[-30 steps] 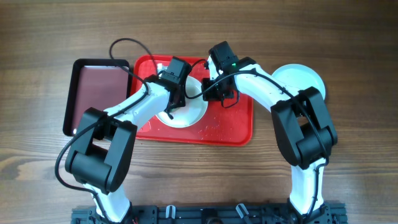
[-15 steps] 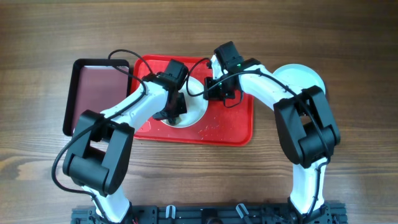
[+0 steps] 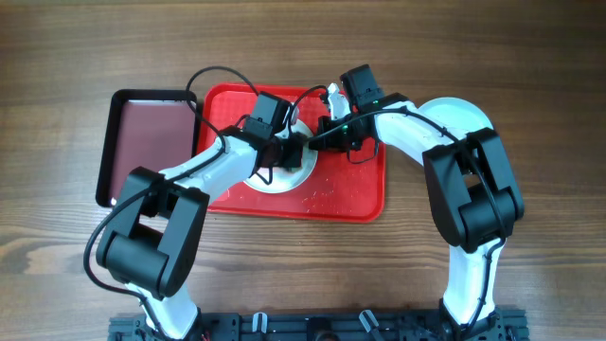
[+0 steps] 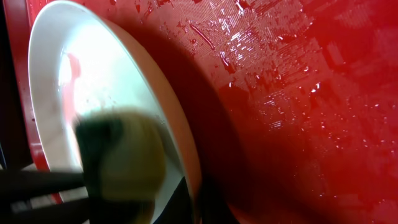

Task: Clean dirty plates on tray and stack at the side
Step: 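Scrub around the white plate's inner rim with the left gripper's sponge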

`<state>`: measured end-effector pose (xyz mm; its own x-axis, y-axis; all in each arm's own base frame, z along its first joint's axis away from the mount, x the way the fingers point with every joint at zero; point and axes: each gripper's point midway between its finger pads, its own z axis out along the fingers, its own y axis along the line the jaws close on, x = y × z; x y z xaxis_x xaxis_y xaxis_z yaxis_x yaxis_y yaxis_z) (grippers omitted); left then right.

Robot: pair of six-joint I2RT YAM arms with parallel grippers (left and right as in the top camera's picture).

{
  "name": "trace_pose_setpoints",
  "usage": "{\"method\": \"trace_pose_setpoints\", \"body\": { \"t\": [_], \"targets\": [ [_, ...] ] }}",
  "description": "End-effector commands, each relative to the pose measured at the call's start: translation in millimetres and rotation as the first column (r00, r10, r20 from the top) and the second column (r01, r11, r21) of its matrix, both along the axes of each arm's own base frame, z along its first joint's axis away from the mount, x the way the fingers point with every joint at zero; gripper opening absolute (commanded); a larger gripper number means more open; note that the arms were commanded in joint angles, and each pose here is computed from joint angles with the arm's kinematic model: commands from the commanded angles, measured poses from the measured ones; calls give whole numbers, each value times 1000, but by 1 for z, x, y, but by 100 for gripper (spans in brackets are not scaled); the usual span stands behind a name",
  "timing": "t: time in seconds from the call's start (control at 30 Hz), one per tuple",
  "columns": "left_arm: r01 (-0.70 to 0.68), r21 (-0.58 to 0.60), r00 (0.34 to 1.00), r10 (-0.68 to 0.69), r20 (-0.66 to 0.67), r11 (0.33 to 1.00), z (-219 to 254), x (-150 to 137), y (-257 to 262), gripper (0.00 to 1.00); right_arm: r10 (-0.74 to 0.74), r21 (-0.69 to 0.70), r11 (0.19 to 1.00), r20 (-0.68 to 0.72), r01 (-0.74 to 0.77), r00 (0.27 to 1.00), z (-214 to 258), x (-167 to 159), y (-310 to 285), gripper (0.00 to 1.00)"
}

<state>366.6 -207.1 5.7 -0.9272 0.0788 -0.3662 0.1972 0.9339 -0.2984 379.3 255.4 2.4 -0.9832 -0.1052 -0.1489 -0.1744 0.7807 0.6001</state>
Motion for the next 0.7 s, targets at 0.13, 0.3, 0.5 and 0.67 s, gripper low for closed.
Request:
{"method": "trace_pose_setpoints", "body": {
  "t": [0.13,0.3,0.5,0.67],
  "targets": [
    [-377,293,925,374,69,879,-40,12,94,4,44,22,999,-70,-43,997,-16,-21,6,4],
    [-373,339,868,454,-202,864,-56,-41,119,4,45,22,999,-70,-43,997,-16,-21,6,4],
    [-83,-121,862,11,-506,989,-36,-90,45,4,42,23,999,-71,-40,997,-16,-21,7,4],
    [73,-396,864,-256,-433,915,-8,-99,10,4,42,23,999,-70,-40,997,-16,-21,7,4]
  ]
}}
